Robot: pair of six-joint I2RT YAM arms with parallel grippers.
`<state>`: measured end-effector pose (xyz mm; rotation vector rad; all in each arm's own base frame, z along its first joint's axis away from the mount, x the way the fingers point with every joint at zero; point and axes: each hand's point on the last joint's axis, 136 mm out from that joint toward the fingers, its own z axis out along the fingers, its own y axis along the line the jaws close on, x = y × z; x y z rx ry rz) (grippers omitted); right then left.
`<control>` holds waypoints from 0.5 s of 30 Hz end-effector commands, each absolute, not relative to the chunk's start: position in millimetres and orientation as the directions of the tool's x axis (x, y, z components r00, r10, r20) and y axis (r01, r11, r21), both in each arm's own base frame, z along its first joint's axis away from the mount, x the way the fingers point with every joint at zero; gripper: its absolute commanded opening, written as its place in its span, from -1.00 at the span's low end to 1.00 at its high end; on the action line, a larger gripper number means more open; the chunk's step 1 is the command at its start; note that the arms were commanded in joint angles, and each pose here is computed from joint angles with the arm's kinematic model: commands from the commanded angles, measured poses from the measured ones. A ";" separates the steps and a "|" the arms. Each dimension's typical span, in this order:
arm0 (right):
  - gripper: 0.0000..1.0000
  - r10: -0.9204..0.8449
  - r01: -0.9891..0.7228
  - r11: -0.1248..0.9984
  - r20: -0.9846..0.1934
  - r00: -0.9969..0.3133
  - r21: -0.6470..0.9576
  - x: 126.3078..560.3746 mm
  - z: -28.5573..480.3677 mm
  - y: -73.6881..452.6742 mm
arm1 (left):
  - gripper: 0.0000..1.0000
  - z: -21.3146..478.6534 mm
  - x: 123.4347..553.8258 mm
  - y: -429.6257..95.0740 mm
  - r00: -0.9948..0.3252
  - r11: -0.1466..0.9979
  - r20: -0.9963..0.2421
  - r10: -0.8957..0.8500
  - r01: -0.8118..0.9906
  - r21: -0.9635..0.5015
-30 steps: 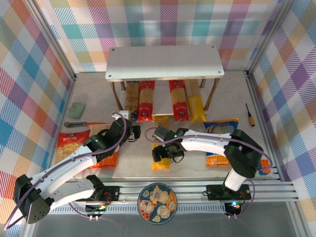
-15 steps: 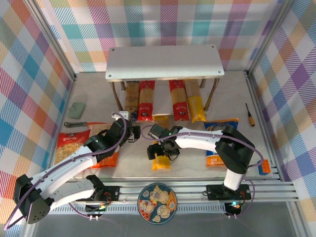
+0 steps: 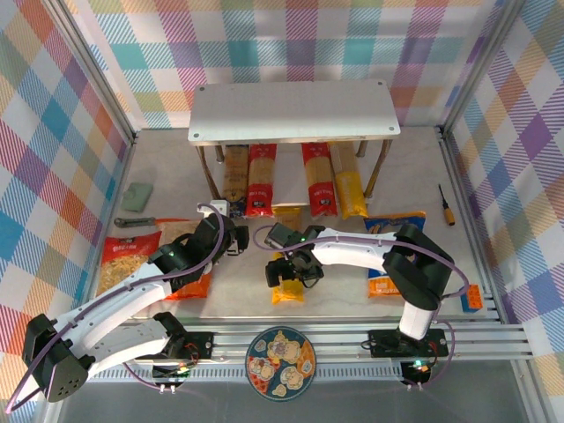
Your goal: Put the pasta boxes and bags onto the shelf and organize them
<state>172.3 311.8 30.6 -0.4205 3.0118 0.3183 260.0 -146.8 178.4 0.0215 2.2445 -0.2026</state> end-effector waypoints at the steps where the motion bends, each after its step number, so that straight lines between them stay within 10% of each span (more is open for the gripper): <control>1: 0.98 -0.293 -0.303 0.926 -0.078 -0.953 0.225 166.3 30.6 327.3 | 0.46 179.2 257.0 -142.8 -0.626 0.988 -0.778 -0.060 0.073 -0.135; 15: 0.91 -0.284 -0.278 0.949 0.022 -0.958 0.150 158.3 3.4 321.7 | 0.48 179.4 254.2 -136.8 -0.618 0.990 -0.784 -0.061 0.063 -0.127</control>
